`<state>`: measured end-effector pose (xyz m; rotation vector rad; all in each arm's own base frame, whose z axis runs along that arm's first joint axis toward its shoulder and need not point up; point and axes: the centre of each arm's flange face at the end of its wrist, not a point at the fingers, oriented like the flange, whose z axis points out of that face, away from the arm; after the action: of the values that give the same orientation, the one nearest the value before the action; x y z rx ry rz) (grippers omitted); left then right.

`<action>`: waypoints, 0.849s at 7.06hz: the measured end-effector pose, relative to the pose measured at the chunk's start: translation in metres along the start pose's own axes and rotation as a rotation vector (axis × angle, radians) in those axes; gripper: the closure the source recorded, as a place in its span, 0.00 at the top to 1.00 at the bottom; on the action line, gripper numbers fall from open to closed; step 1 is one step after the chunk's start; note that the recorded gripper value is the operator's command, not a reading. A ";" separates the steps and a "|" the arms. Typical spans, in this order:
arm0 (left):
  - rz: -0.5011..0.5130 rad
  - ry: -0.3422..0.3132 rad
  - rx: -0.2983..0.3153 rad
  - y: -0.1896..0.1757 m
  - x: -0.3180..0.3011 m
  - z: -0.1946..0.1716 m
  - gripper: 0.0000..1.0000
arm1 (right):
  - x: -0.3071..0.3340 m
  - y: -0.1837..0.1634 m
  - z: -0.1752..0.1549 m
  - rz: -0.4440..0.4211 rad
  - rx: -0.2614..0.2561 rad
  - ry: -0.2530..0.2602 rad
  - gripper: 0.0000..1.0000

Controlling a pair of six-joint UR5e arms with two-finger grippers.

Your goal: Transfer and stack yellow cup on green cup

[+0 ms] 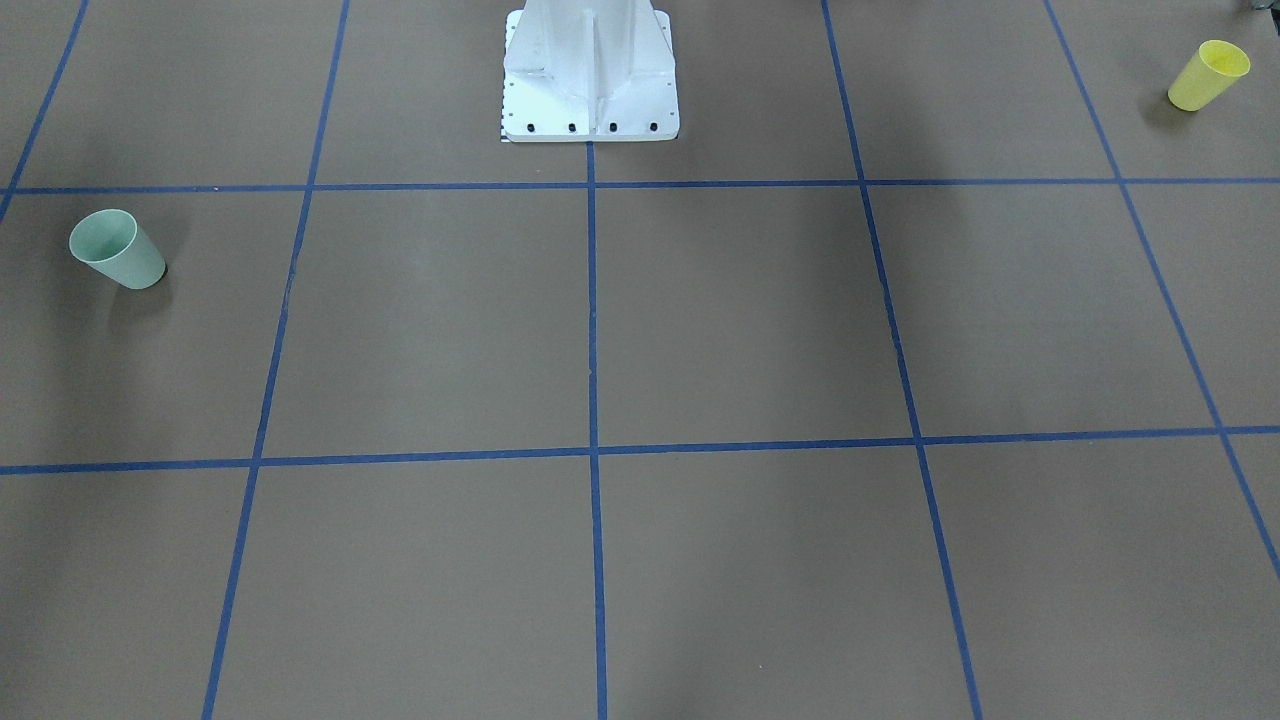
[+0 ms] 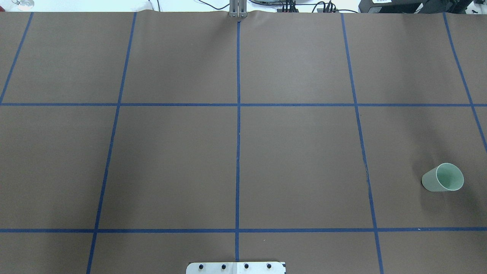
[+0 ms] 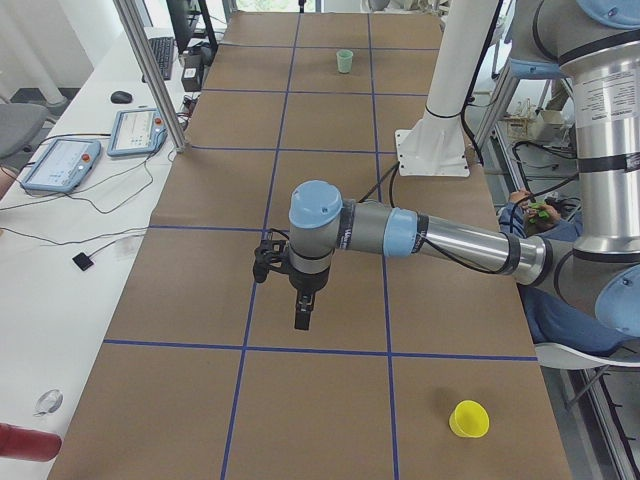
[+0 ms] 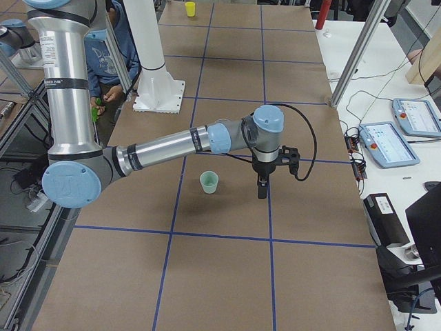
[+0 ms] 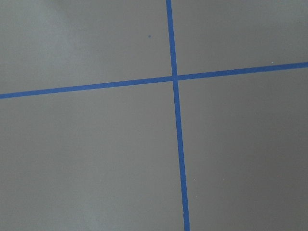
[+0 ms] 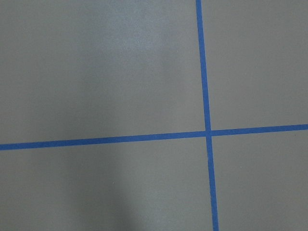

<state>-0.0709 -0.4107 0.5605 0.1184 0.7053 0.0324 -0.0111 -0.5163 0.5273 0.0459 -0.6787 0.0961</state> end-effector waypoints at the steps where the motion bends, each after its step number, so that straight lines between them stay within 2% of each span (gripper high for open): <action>1: -0.002 0.020 -0.003 0.001 0.001 0.001 1.00 | 0.003 0.003 0.008 0.006 -0.017 0.001 1.00; 3: 0.001 0.034 -0.012 0.003 0.001 0.006 1.00 | 0.010 0.006 0.021 0.020 -0.046 -0.008 1.00; 6: -0.001 0.040 -0.022 0.007 -0.002 0.012 1.00 | 0.007 0.007 0.021 0.020 -0.052 -0.031 1.00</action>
<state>-0.0645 -0.4055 0.5722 0.0966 0.7451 0.0421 -0.0196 -0.5104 0.5476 -0.0095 -0.7125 0.0967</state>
